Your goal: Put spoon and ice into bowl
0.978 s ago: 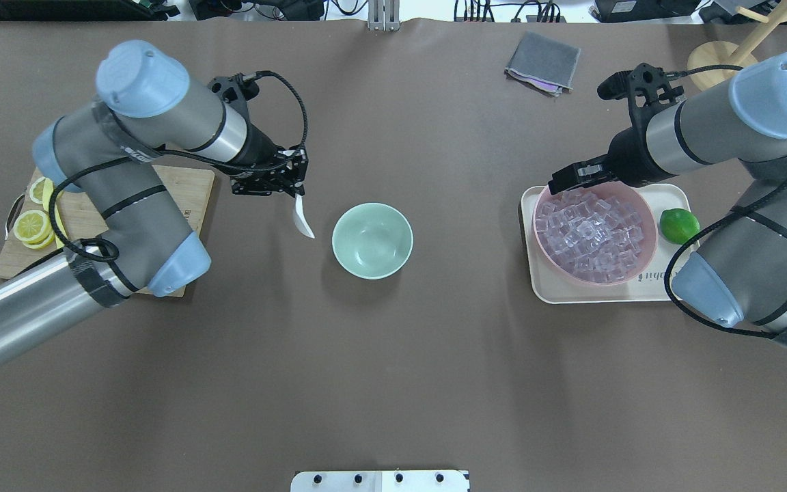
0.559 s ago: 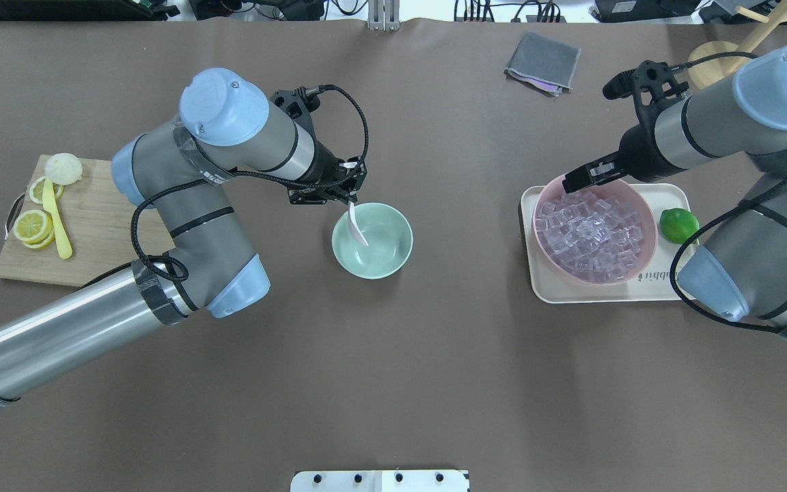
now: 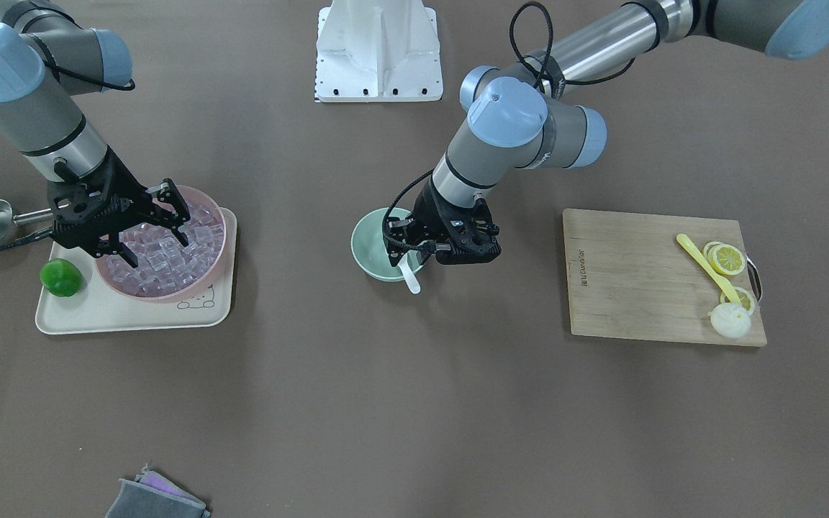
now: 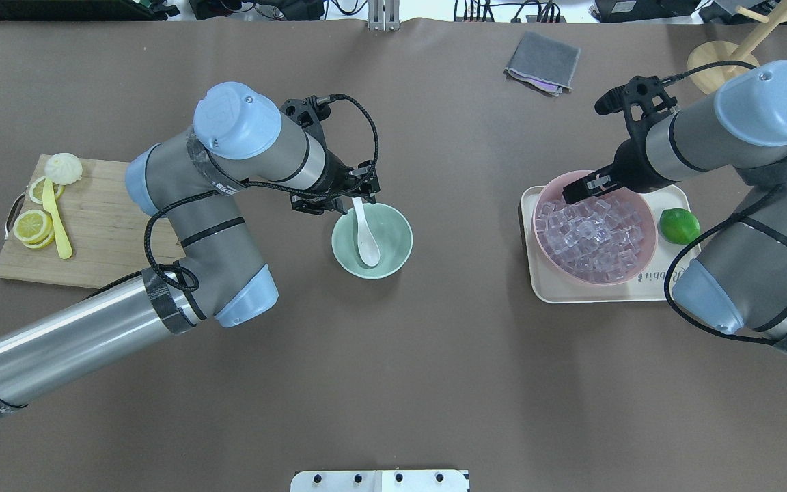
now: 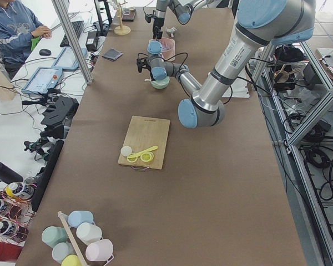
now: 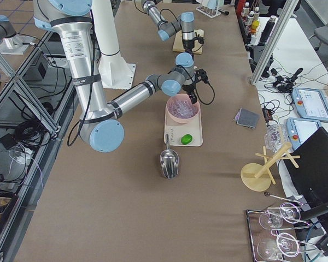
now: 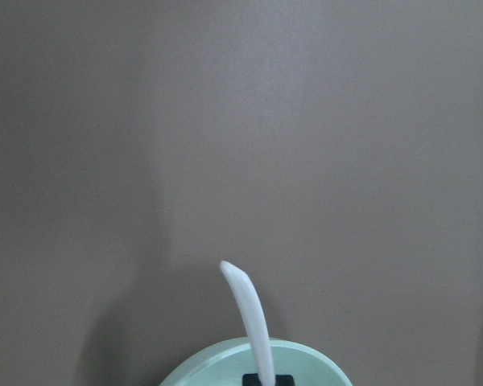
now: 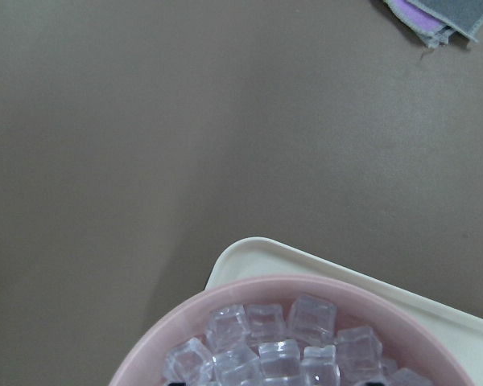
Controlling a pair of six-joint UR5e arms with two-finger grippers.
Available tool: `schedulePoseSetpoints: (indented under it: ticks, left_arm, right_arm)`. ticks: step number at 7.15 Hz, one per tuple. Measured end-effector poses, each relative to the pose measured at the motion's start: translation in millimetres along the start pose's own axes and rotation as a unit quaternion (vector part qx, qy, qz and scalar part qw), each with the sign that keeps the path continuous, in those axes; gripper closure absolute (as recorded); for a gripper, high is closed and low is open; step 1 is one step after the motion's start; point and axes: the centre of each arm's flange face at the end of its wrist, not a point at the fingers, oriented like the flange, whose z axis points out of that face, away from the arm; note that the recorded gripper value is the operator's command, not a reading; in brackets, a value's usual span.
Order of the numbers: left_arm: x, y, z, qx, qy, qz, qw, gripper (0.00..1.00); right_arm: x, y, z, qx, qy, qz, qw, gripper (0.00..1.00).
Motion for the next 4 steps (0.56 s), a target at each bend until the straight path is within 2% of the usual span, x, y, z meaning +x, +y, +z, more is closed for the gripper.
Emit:
schedulePoseSetpoints:
  ticks: [2,4]
  left_arm:
    - [0,0,0,0.001,0.0,0.0,1.0,0.02]
    - [-2,-1,0,0.002,-0.001,0.0,1.0,0.02]
  right_arm:
    - [0,16,13,-0.014,0.007,-0.008,0.9998,0.25]
    - [-4,29,24,-0.028,0.007,-0.014,0.9995,0.43]
